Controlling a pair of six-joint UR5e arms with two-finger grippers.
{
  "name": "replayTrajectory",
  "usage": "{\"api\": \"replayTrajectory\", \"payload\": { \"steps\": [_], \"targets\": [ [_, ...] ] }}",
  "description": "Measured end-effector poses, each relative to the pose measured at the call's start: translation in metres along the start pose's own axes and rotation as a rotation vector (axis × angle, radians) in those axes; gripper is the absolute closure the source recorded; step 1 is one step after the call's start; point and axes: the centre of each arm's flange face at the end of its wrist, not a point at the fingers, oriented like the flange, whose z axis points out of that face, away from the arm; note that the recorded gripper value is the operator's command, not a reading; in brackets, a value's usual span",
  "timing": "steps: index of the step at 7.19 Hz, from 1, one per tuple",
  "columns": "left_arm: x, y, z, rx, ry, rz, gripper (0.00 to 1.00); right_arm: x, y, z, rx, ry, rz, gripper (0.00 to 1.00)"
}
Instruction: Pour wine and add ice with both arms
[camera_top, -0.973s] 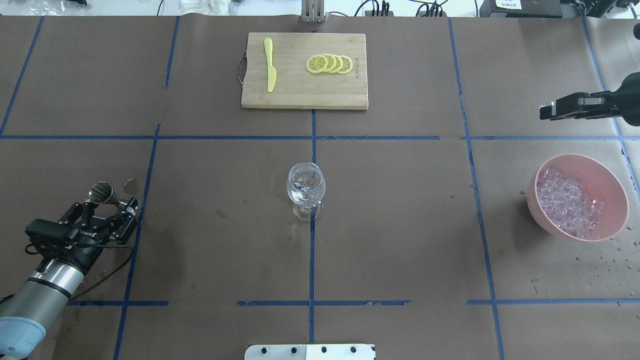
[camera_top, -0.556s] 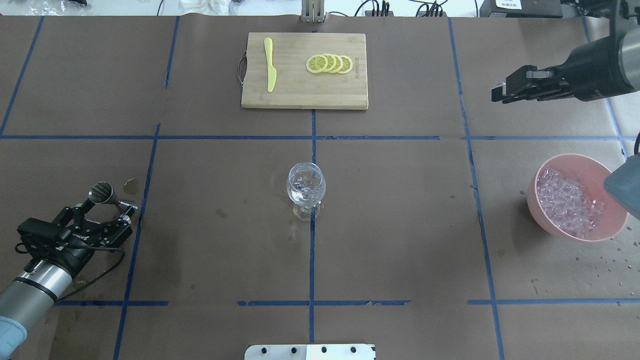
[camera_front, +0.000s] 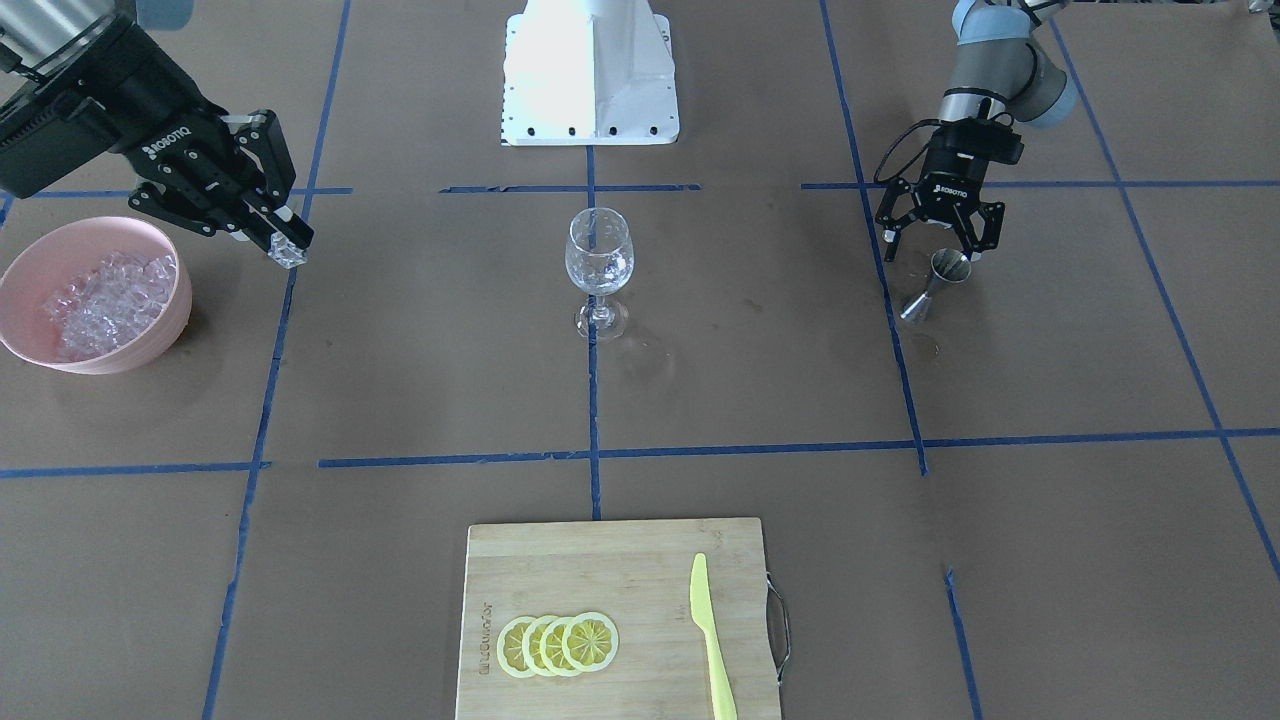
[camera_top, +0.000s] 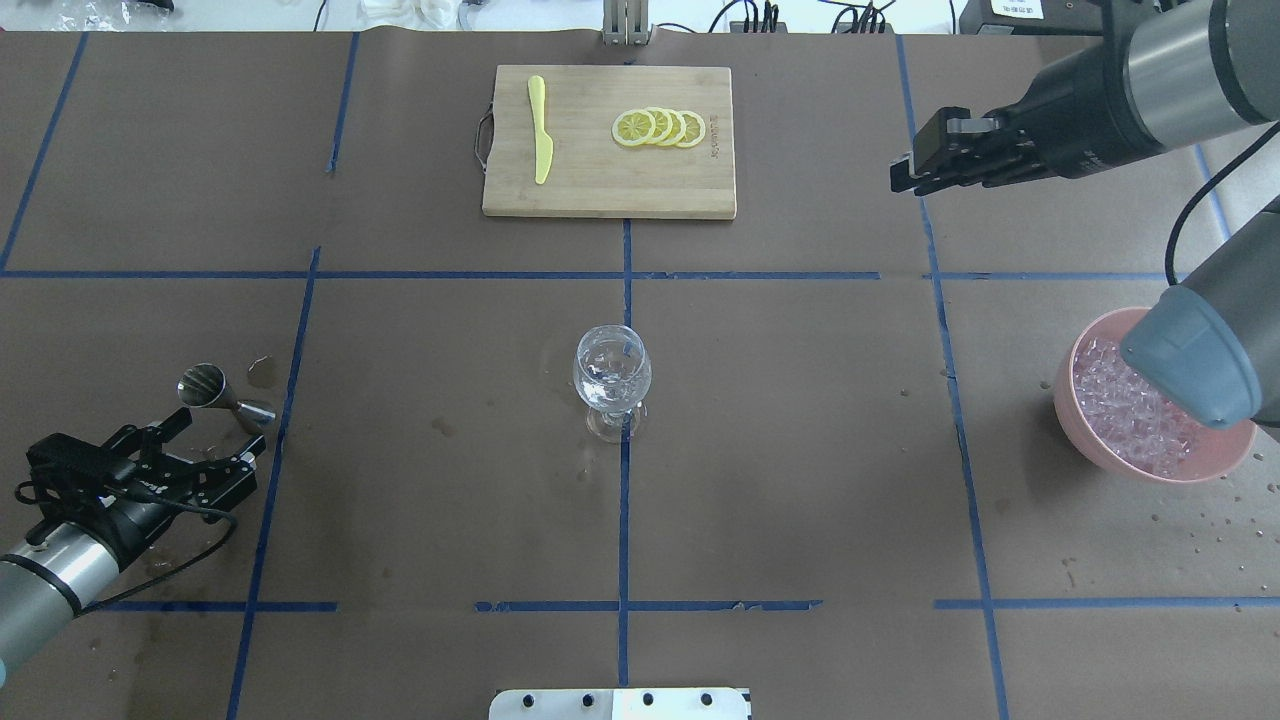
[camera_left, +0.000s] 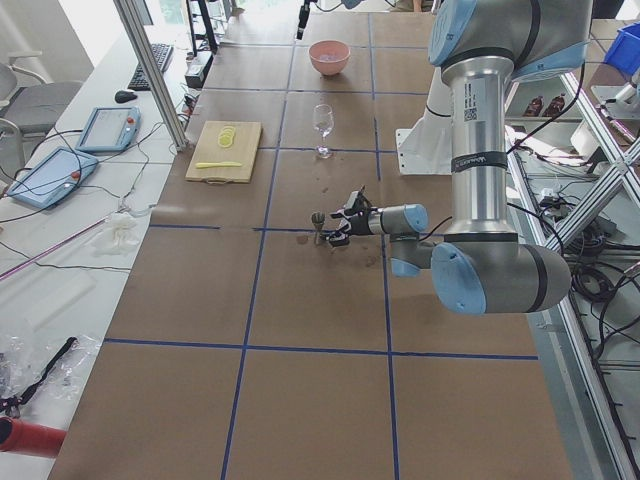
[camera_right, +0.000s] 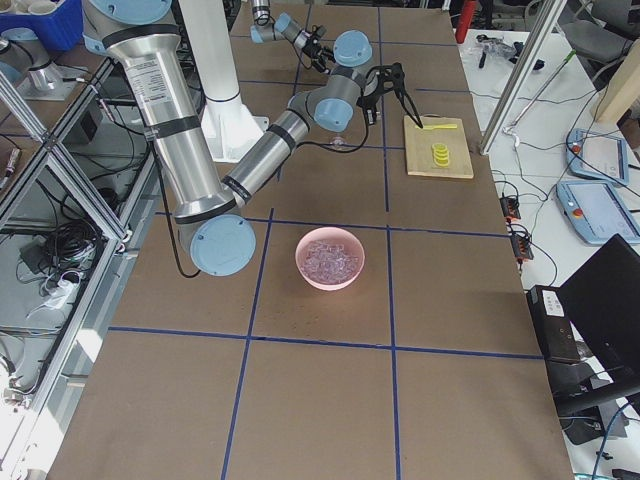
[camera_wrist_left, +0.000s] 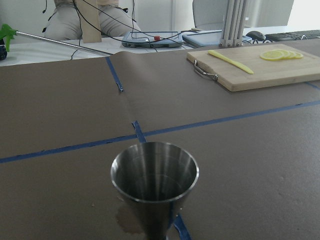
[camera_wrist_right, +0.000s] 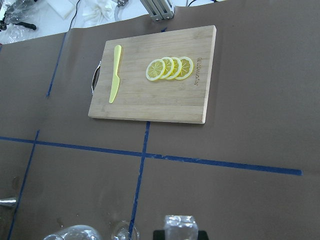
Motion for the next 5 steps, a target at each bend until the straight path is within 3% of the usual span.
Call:
{"api": "replayTrajectory", "payload": {
  "steps": [2, 5],
  "targets": [
    [-0.016, -0.001, -0.023, -0.113, 0.036, 0.001, 0.00, -0.030, 0.000, 0.009, -0.021, -0.011, 0.010, 1.00],
    [0.016, -0.023, -0.046, -0.331, 0.055, -0.083, 0.00, -0.065, -0.003, 0.040, -0.039, -0.016, -0.008, 1.00]
  ]
}}
